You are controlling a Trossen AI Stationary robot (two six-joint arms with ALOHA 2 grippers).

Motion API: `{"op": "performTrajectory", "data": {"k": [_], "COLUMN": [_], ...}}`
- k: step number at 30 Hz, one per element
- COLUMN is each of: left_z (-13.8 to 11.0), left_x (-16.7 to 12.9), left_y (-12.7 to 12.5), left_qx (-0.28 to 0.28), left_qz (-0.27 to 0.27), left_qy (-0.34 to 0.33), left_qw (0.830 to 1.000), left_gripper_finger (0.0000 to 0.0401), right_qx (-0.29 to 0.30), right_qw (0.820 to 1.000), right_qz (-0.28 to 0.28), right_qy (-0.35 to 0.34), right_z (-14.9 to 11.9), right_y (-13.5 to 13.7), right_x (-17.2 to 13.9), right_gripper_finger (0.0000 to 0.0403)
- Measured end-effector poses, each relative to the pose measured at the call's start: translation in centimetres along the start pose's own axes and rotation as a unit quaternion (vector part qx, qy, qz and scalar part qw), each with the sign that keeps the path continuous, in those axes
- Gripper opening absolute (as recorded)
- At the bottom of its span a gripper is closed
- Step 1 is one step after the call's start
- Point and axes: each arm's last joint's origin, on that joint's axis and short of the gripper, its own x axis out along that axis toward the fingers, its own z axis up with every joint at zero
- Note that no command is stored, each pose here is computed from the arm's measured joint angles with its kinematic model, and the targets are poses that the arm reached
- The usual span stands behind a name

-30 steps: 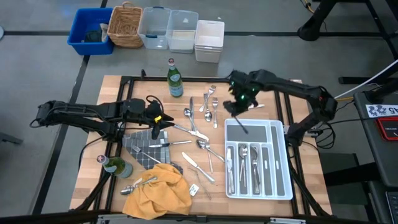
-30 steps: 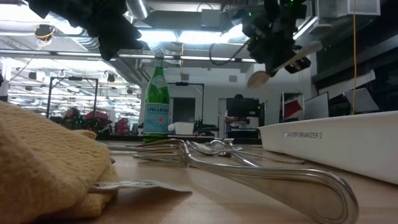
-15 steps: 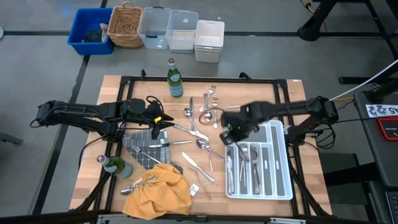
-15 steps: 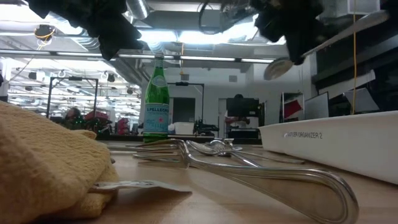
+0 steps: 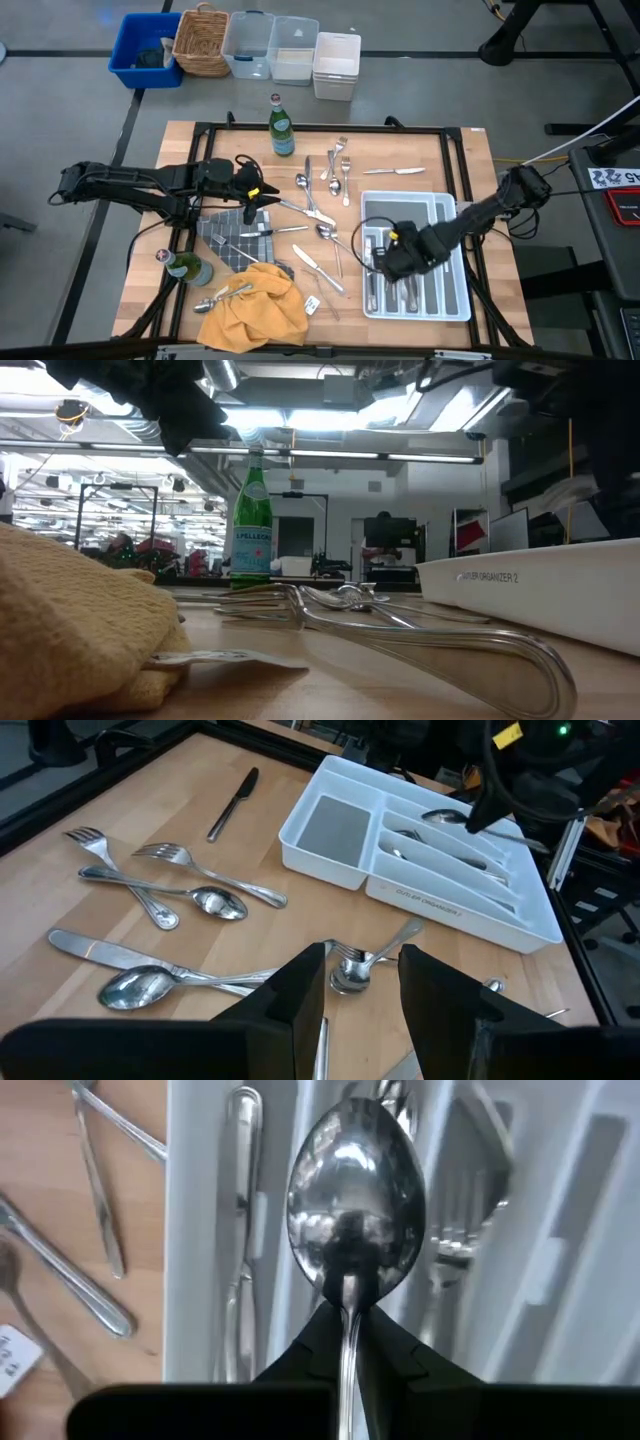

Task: Sort silverware
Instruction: Stack the silver spoon into the white utensil tray with the other silver spoons, then stack the silver knife into the white utensil tray with the other silver knives

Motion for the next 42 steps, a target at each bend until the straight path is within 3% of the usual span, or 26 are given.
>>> {"op": "performTrajectory", "data": {"k": [5,12,23,34,42], "left_z": [0.0,0.0,-0.1,-0.1,-0.1], "left_x": [0.0,0.0,0.0,0.0,0.0], "left_y": [0.0,0.0,0.0,0.0,0.0], "left_qx": [0.0,-0.012,-0.02,0.001,0.0], "left_qz": [0.0,0.0,0.001,0.001,0.001], "left_qy": [0.0,0.001,0.004,0.004,0.004], "left_qw": [1.0,1.0,1.0,1.0,1.0], "left_gripper_finger": [0.0117,0.0117,0.0117,0.0117,0.0117], "right_qx": [0.001,0.0,0.001,0.014,0.012], "right_qw": [0.999,0.999,0.999,0.999,1.0], "right_qz": [0.034,0.024,0.008,0.025,0.012], "right_qy": [-0.013,-0.024,-0.035,-0.023,0.003], "right_z": [-1.3,-1.1,-0.9,-1.1,-1.2], "right_y": [-0.6,-1.2,-1.9,-1.6,-1.6], "right_x": [1.7,4.6,5.5,5.5,5.4], "right_gripper_finger": [0.0018,0.002,0.0023,0.0098,0.0108]}}
